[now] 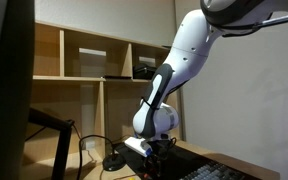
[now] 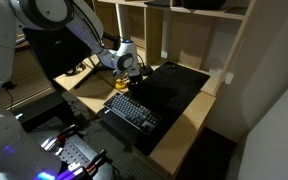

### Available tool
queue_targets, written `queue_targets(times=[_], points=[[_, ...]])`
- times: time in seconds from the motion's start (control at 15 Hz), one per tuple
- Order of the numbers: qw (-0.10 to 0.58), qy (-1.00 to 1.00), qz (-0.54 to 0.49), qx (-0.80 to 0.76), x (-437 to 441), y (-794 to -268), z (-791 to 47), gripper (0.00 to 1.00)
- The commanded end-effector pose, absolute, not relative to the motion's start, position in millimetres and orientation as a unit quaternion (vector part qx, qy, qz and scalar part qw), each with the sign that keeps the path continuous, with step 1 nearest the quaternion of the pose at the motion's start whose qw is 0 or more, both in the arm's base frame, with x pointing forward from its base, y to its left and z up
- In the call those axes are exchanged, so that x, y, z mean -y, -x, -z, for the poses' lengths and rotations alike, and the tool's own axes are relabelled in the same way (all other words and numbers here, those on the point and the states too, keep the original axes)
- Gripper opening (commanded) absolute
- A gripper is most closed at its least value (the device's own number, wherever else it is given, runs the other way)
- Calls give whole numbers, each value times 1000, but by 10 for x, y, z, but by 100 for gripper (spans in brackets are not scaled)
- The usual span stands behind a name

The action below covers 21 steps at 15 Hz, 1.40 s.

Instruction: Move the rubber duck and the mouse to the left

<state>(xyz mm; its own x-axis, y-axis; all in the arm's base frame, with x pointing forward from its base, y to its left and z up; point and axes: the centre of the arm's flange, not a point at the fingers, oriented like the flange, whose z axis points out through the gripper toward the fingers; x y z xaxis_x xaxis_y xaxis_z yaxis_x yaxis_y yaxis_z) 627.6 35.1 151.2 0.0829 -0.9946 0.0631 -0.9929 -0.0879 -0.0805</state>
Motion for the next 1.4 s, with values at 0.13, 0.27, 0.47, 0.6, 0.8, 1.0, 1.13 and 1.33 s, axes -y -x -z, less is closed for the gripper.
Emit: queue_targets(times=[0.13, 0.27, 0.47, 0.6, 0.8, 1.0, 1.13, 1.33], points=[[43, 732, 12, -679, -343, -6429, -1514, 48], [48, 731, -2, -681, -344, -6434, -1520, 48], [43, 730, -20, -682, -336, -6436, -1532, 48], [33, 726, -34, -686, -335, -6429, -1541, 64], [22, 727, -53, -685, -338, -6422, -1542, 95], [42, 733, -47, -677, -336, -6448, -1526, 100], [53, 738, -35, -672, -335, -6473, -1530, 100], [73, 741, -12, -667, -326, -6511, -1531, 100]])
